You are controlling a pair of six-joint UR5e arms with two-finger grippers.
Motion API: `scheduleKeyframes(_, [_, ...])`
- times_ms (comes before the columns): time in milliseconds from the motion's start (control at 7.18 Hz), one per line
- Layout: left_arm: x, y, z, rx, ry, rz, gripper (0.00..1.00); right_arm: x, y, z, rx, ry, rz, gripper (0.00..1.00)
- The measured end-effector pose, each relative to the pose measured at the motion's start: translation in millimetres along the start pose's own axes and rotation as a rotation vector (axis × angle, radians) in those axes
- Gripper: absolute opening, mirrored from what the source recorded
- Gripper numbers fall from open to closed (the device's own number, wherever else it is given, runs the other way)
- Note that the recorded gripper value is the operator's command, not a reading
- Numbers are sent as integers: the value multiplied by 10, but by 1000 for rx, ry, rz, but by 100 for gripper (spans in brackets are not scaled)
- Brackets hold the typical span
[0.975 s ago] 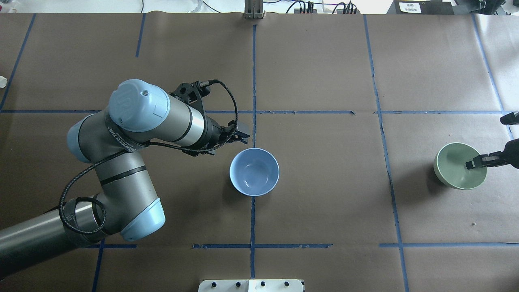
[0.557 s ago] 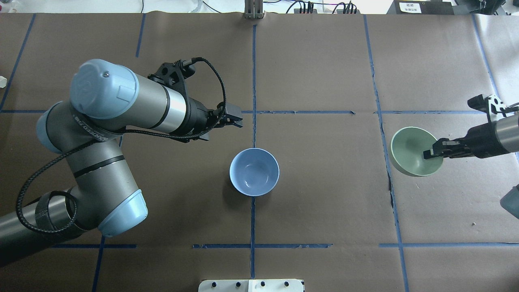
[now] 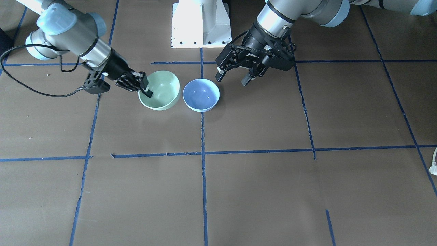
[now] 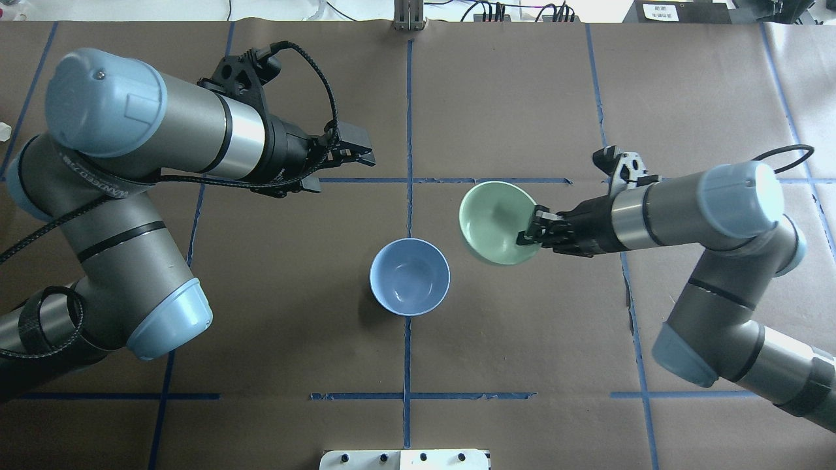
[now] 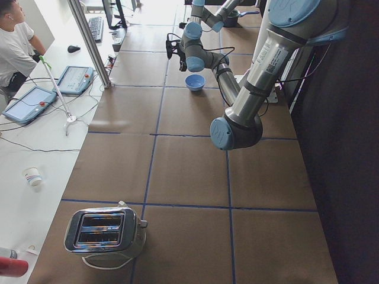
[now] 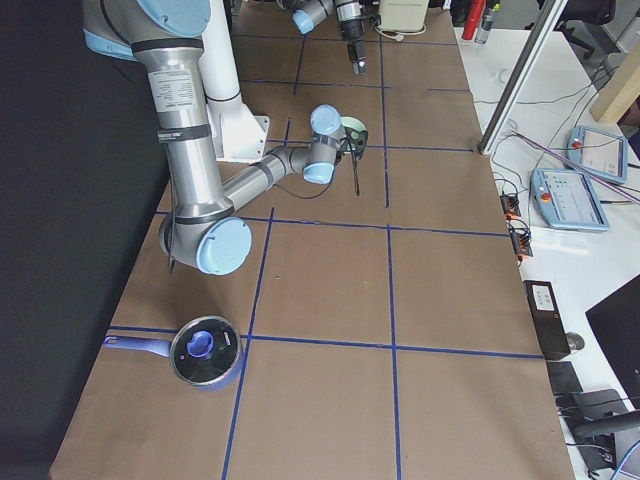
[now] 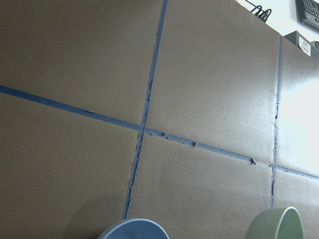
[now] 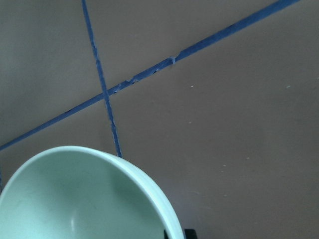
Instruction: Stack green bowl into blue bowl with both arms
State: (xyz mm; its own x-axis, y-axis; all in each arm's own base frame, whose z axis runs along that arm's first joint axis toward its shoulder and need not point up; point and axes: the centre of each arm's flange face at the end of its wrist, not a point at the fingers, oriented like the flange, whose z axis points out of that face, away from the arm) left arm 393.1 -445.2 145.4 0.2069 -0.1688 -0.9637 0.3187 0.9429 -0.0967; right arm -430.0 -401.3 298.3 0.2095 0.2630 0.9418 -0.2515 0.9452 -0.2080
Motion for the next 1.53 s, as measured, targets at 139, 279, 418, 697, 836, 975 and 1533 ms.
scheduleKeyframes(139, [-9,-3,2,0,-1,-2,99,-406,299,265,30,41,13,0])
scheduleKeyframes(279, [-24,-1,26,-1,-6,-4,99,-656,581,468,53,74,10,0])
scheduleKeyframes(418, [-40,0,58,-4,-10,-6,99,-738,743,580,65,96,6,0])
scheduleKeyframes(697, [-55,-2,84,-5,-13,-6,99,-726,902,741,74,122,2,0])
scheduleKeyframes(836, [-58,0,85,-5,-13,-6,99,-711,924,771,75,128,1,0])
scheduleKeyframes(975, [-58,2,87,-6,-14,-6,99,-701,930,785,75,132,1,0])
scheduleKeyframes(1533, [-47,17,83,-8,-12,-7,99,-650,895,825,99,177,9,0])
